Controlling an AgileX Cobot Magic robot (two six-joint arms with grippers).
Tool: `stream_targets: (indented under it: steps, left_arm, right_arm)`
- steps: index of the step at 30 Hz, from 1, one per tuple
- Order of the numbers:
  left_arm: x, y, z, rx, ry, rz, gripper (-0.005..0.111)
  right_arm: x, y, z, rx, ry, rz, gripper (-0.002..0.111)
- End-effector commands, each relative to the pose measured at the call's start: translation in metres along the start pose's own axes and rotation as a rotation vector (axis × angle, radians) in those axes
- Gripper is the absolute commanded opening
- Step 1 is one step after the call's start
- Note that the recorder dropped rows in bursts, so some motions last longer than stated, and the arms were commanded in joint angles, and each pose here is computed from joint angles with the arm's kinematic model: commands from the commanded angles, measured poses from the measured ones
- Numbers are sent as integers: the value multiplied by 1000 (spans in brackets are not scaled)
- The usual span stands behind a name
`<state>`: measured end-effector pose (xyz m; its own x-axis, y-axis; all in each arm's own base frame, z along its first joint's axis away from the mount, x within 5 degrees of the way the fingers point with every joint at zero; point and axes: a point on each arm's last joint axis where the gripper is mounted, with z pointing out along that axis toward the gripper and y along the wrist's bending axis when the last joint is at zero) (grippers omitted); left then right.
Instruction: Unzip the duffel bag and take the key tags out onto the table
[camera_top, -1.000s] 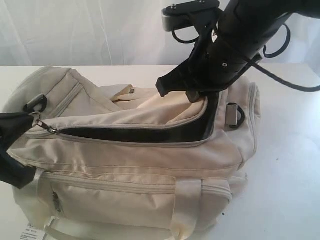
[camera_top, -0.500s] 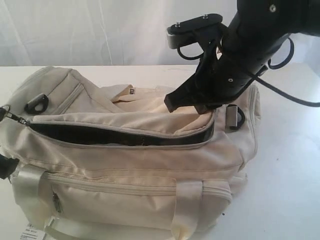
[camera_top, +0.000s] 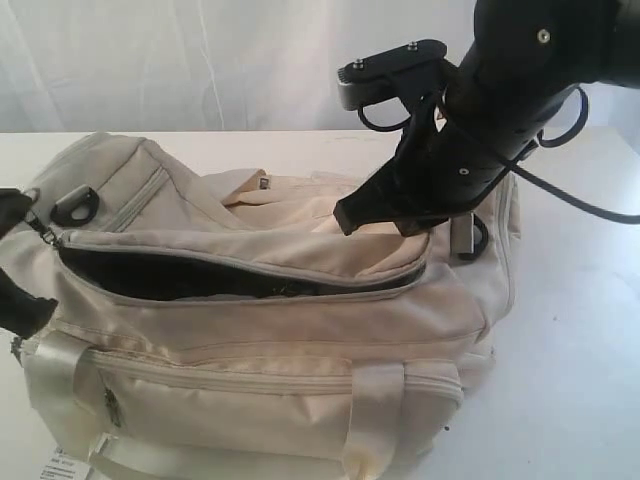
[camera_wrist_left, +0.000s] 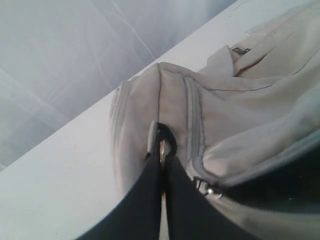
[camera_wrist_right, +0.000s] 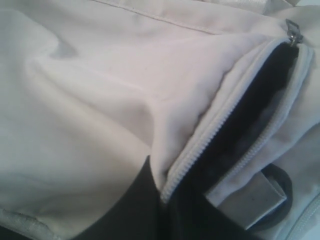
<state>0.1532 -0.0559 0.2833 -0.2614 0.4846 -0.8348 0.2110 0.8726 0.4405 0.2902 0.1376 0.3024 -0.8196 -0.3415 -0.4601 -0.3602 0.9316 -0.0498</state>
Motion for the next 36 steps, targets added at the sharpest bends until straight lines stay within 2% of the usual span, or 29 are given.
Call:
stream_targets:
  steps: [1, 5, 9, 15, 18, 20, 22, 24, 26, 29, 33, 35, 36]
  left_arm:
    - [-4, -13, 12, 140, -27, -27, 0]
    - [-4, -17, 23, 239, -41, -134, 0]
    - [1, -10, 34, 256, -22, -246, 0]
    - [1, -7, 42, 368, -49, -414, 0]
    - [2, -8, 46, 464, -47, -517, 0]
    - [3, -8, 49, 567, 29, -525, 0]
    - [8, -3, 50, 643, 186, -454, 0]
    - [6, 9, 50, 647, 318, -422, 0]
    - [-2, 23, 48, 620, 394, -373, 0]
    - [-21, 37, 45, 593, 392, -329, 0]
    - [-37, 45, 41, 596, 354, -307, 0]
    - [-41, 48, 41, 587, 347, -291, 0]
    - [-41, 48, 41, 584, 348, -286, 0]
  right_arm:
    - [2, -5, -3, 18, -2, -2, 0]
    - [3, -5, -3, 20, 8, -2, 0]
    - [3, -5, -3, 20, 8, -2, 0]
    - [2, -5, -3, 19, 6, -2, 0]
    - [2, -5, -3, 19, 6, -6, 0]
    - [2, -5, -3, 19, 6, -6, 0]
    - [2, -5, -3, 19, 1, -6, 0]
    - [1, -5, -3, 18, -7, -6, 0]
    - [1, -5, -3, 17, -15, -6, 0]
    - [0, -5, -3, 15, -17, -5, 0]
    - [0, -5, -3, 13, -17, -4, 1]
    - [1, -3, -3, -1, -8, -24, 6]
    - [1, 1, -3, -43, -2, -40, 17]
